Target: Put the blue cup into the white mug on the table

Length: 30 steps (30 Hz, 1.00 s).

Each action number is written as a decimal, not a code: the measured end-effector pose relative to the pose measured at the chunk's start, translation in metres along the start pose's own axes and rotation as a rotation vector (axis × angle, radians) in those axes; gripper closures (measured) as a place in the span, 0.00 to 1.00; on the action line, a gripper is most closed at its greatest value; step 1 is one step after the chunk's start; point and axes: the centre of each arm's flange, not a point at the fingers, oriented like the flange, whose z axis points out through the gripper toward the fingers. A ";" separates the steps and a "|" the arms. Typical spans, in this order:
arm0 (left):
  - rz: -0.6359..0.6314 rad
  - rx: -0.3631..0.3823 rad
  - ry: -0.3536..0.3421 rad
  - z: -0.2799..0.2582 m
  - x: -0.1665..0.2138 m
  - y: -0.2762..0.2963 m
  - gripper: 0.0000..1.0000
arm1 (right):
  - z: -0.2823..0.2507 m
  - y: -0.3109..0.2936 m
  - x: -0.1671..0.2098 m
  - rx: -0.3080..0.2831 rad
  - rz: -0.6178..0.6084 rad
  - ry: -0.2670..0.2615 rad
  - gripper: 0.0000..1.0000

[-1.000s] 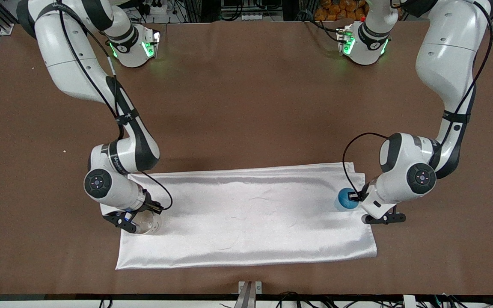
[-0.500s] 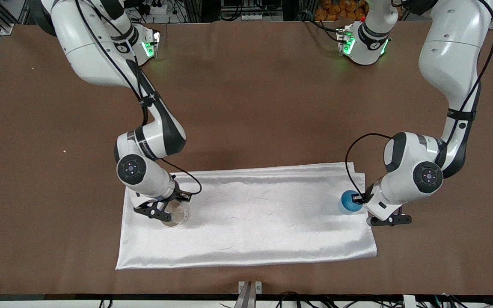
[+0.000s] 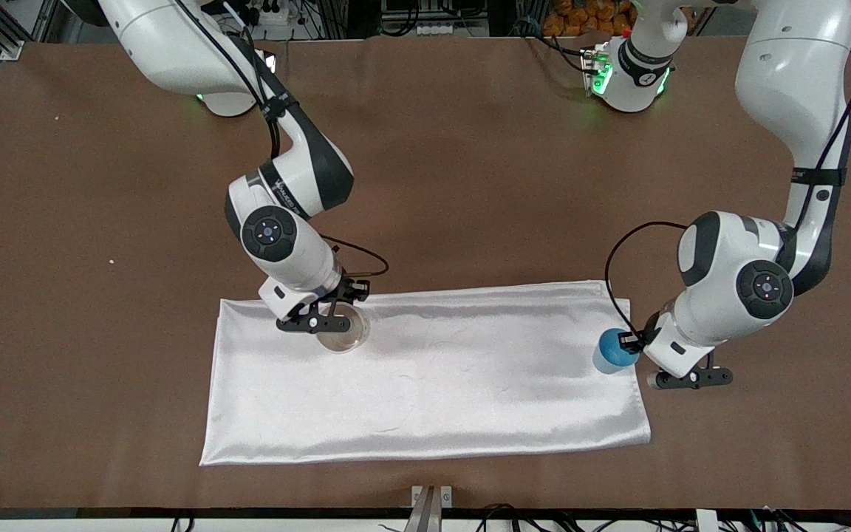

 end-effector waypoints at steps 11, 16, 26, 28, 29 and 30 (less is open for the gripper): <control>-0.001 0.019 -0.003 -0.057 -0.008 -0.003 0.96 | -0.009 0.015 -0.059 -0.007 -0.042 0.000 0.91; 0.004 0.020 0.005 -0.071 -0.011 0.000 0.96 | 0.008 0.011 -0.094 0.026 -0.072 0.048 0.91; 0.024 0.036 -0.021 -0.102 -0.025 0.012 0.96 | 0.040 -0.003 -0.143 0.063 -0.098 0.081 0.91; 0.026 0.040 -0.029 -0.107 -0.028 0.012 0.96 | 0.041 -0.003 -0.144 0.056 -0.109 0.084 0.91; 0.026 0.042 -0.033 -0.109 -0.029 0.012 0.96 | 0.041 -0.003 -0.144 0.052 -0.116 0.087 0.91; 0.025 0.043 -0.035 -0.111 -0.030 0.012 0.96 | 0.041 -0.003 -0.145 0.047 -0.121 0.089 0.91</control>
